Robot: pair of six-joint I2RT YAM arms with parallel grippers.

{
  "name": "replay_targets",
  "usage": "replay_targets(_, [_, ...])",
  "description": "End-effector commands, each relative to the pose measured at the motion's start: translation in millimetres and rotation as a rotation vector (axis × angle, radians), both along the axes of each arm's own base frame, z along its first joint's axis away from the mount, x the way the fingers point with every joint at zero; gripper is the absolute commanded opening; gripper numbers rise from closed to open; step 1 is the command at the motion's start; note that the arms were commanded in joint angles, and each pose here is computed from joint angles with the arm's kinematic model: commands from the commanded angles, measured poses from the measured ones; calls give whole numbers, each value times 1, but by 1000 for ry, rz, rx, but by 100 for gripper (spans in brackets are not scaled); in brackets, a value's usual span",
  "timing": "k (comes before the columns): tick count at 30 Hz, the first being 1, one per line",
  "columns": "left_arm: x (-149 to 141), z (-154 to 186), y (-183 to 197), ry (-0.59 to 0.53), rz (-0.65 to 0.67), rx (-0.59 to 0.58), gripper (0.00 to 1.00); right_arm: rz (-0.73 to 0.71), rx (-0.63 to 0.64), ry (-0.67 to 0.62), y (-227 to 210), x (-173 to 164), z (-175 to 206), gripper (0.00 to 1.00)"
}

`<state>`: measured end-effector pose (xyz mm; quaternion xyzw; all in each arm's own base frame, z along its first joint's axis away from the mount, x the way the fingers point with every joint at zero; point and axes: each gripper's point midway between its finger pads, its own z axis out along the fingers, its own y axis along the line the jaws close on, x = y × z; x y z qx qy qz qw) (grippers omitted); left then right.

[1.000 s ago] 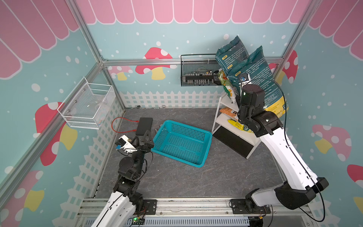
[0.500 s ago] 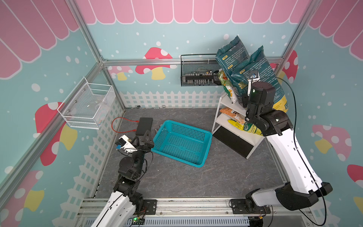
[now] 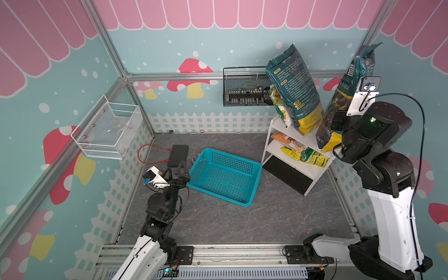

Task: Take down the fertilizer bag from the shelf
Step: Pick up the fertilizer bag from the shelf, then adjust the storage box at the center of the board.

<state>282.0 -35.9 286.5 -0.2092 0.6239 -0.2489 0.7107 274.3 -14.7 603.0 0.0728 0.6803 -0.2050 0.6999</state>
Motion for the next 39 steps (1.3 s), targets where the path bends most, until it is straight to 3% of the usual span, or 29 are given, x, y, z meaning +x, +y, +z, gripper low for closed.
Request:
replay_targets(1, [-1, -3, -1, -2, -5, -9, 99, 45, 89, -271, -17, -54, 63, 0])
replay_targets(15, [-3, -4, 8, -12, 36, -24, 99, 463, 104, -350, 24, -109, 61, 0])
replay_targets(24, [-3, -8, 11, -4, 51, -27, 99, 983, 50, -267, 113, -123, 24, 0])
replay_targets(31, [-3, -9, 11, -4, 47, -32, 100, 1085, 70, -172, 139, -105, -12, 0])
replay_targets(39, [2, -19, 9, 15, 17, -45, 100, 1182, 176, -92, 169, -70, -56, 0])
